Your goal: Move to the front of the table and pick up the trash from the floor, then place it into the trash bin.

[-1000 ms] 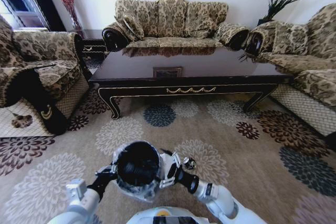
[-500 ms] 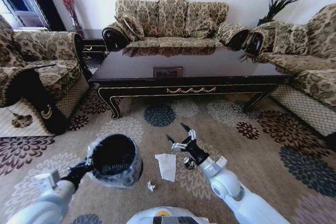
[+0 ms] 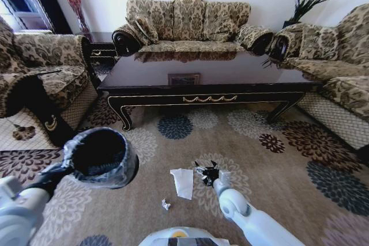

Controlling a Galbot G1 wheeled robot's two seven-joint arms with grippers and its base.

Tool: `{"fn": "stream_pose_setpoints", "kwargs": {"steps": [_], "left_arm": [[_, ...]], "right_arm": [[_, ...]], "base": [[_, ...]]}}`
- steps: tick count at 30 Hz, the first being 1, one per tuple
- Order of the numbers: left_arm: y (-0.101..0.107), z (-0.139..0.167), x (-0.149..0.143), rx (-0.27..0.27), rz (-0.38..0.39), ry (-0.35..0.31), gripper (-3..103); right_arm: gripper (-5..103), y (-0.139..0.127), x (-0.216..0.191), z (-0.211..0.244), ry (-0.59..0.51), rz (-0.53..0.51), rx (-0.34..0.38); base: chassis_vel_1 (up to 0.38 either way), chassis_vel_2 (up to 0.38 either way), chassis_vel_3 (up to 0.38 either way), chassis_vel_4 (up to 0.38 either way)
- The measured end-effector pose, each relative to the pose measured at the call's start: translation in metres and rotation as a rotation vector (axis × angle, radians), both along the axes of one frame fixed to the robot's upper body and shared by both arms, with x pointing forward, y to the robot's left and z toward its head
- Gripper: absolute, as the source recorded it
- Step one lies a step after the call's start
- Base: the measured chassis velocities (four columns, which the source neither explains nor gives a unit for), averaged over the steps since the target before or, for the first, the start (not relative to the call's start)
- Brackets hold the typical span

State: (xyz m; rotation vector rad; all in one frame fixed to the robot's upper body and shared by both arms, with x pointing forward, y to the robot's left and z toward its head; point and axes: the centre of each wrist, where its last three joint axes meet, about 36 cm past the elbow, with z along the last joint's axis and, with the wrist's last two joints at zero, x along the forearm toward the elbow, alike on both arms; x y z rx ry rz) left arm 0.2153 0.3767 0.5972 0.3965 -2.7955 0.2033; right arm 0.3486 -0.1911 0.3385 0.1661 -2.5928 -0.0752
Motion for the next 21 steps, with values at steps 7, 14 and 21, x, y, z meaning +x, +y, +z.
{"fn": "stream_pose_setpoints", "kwargs": {"steps": [7,14,21], "left_arm": [[0.001,-0.002,-0.002,-0.01,0.011,0.008,5],[-0.001,-0.003,-0.001,-0.015,0.005,0.007,5],[-0.005,-0.008,0.0,-0.027,0.002,0.014,5]], "right_arm": [[100,0.001,-0.006,-0.042,0.092,-0.018,-0.104],[100,-0.006,-0.003,-0.076,0.142,-0.095,-0.133],[100,0.001,-0.012,-0.089,0.117,-0.085,-0.152]], "base": [[0.0,0.0,0.0,0.0],[0.0,0.0,0.0,0.0],[0.0,0.0,0.0,0.0]]}}
